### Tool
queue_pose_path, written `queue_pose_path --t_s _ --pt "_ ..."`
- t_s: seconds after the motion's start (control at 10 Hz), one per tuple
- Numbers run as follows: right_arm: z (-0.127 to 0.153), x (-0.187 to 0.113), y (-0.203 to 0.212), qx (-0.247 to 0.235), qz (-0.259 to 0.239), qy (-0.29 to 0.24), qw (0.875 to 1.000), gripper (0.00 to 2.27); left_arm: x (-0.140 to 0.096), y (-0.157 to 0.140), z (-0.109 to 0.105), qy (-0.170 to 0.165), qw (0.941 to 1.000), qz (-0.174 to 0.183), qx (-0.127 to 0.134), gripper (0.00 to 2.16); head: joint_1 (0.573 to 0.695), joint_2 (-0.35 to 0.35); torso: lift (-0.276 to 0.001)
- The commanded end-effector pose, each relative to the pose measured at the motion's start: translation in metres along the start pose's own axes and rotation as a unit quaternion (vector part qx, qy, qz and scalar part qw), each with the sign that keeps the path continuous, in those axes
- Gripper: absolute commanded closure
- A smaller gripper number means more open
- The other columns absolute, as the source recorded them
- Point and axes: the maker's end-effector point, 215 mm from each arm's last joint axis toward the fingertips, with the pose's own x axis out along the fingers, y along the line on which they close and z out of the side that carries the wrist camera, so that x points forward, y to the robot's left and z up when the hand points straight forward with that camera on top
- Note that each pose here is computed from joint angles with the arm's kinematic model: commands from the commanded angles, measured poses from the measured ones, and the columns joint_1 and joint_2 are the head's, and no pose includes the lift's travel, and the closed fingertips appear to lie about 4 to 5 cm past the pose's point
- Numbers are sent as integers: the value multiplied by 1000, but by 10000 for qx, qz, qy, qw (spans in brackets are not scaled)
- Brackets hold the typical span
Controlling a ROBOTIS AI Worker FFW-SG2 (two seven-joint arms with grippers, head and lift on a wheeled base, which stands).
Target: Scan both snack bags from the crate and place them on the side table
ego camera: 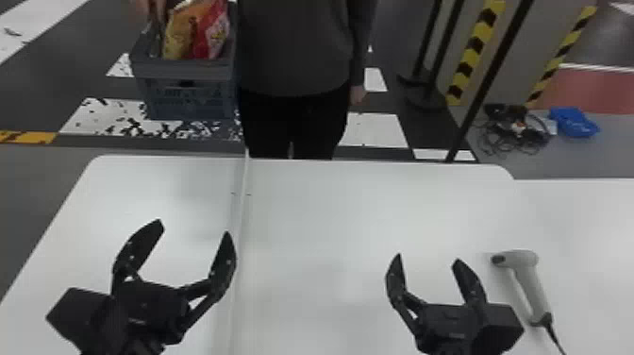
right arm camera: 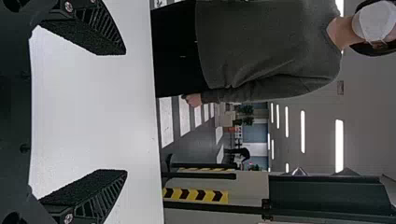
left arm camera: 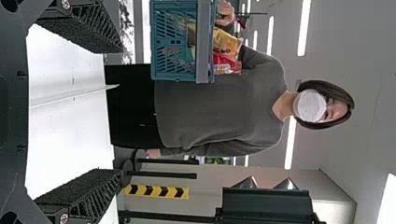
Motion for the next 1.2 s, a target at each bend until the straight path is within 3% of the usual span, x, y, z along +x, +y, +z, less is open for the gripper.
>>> queue_pose_path --t_s 0.0,1.1 --pt "2 0 0 8 0 -38 10000 83 -1 0 -3 31 10000 3 -13 76 695 -98 -95" --pt "0 -1 2 10 13 -12 10000 83 0 -2 -2 20 10000 -51 21 76 695 -100 -95"
